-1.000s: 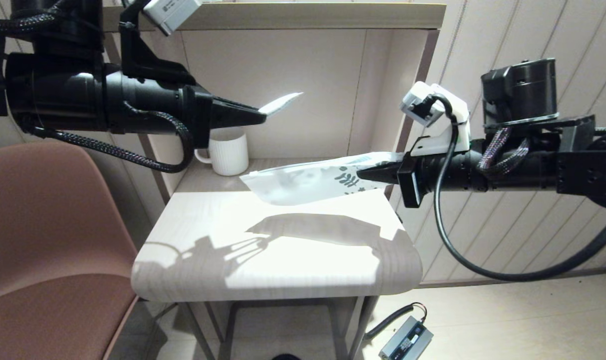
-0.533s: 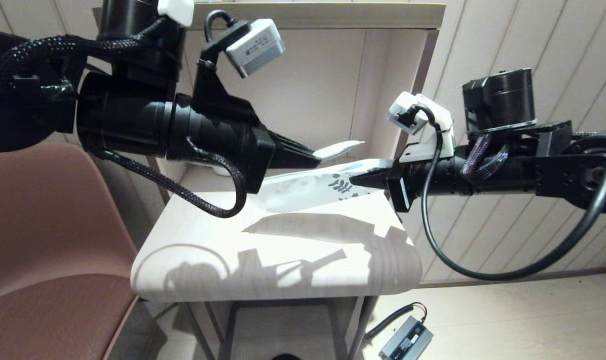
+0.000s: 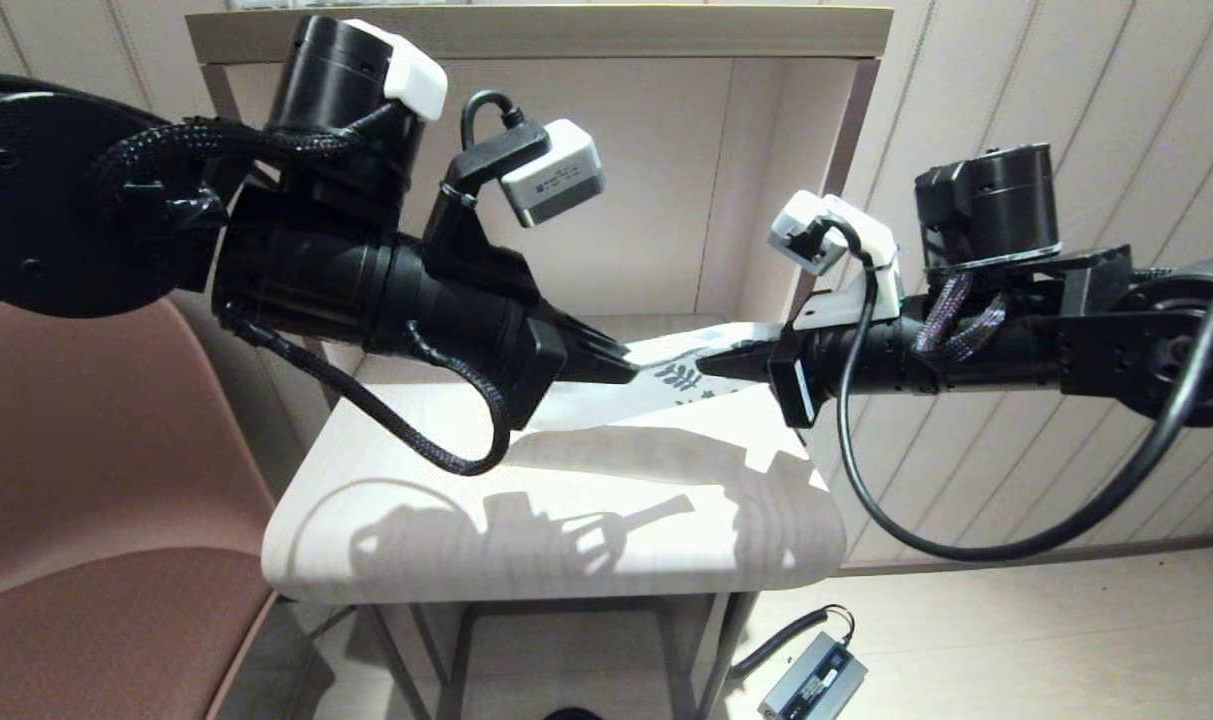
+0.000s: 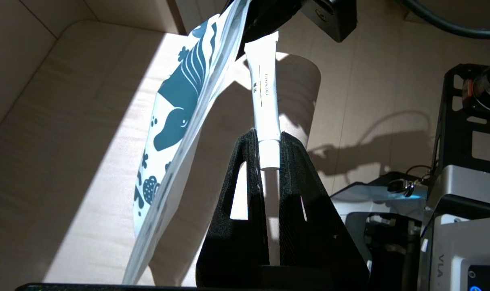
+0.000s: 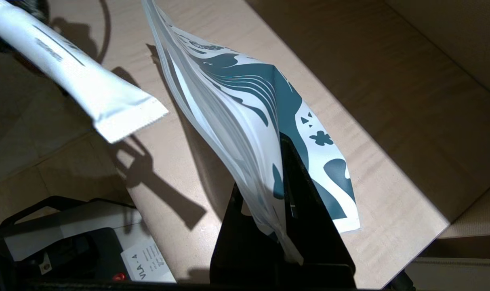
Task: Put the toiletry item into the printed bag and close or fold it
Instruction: Place the toothpaste in the storage bag
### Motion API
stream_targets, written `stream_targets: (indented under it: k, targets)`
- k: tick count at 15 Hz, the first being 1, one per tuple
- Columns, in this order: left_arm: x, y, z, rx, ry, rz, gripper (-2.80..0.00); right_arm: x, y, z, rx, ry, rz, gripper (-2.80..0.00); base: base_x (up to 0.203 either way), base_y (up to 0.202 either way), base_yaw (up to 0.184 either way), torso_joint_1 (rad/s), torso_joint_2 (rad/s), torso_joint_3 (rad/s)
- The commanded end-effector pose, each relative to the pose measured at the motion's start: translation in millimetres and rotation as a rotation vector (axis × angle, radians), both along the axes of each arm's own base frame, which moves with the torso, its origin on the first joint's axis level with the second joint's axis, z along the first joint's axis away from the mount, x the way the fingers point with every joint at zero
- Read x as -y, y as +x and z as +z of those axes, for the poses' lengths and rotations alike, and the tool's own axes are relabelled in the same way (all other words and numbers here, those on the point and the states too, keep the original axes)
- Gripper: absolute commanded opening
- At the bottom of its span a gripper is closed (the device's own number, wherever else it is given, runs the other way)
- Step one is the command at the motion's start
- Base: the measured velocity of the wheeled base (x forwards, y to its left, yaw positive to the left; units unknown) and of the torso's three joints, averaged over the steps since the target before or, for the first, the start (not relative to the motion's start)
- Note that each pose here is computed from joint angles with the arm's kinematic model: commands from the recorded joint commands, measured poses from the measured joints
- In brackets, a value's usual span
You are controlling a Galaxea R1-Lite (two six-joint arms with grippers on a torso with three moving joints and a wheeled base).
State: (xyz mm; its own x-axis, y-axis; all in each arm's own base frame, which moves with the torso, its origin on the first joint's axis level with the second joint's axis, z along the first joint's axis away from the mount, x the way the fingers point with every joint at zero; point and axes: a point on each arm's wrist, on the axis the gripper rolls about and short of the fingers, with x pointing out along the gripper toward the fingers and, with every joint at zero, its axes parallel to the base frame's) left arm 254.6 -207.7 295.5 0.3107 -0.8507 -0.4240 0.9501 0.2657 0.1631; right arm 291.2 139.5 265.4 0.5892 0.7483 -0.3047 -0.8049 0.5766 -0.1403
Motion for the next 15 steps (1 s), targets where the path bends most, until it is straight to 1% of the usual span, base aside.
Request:
stream_targets:
  k: [1, 5, 7, 12, 15]
  targets:
    - [8, 11, -10, -0.020, 0.021, 0.005, -2.80, 0, -1, 2, 0.007, 0.001, 0.004, -2.80, 0.000, 0.000, 0.000, 0.000, 0.00, 0.000]
    - [17, 24, -15, -0.017, 0.034, 0.027, -2.80, 1, -3, 2, 0.007, 0.002, 0.007, -2.80, 0.000, 0.000, 0.000, 0.000, 0.00, 0.000]
    - [18, 25, -10, -0.010, 0.037, 0.038, -2.80, 1, -3, 1, 0.005, 0.001, 0.009, -2.80, 0.000, 0.000, 0.000, 0.000, 0.00, 0.000]
    - [7, 13, 13, 0.020, 0.011, 0.041, -2.80, 1, -2, -1, -0.001, -0.002, 0.007, -2.80, 0.000, 0.000, 0.000, 0.000, 0.00, 0.000]
    - [3, 8, 16, 0.010, 0.019, 0.042, -2.80, 1, -2, -2, -0.004, -0.001, 0.008, -2.80, 0.000, 0.000, 0.000, 0.000, 0.00, 0.000]
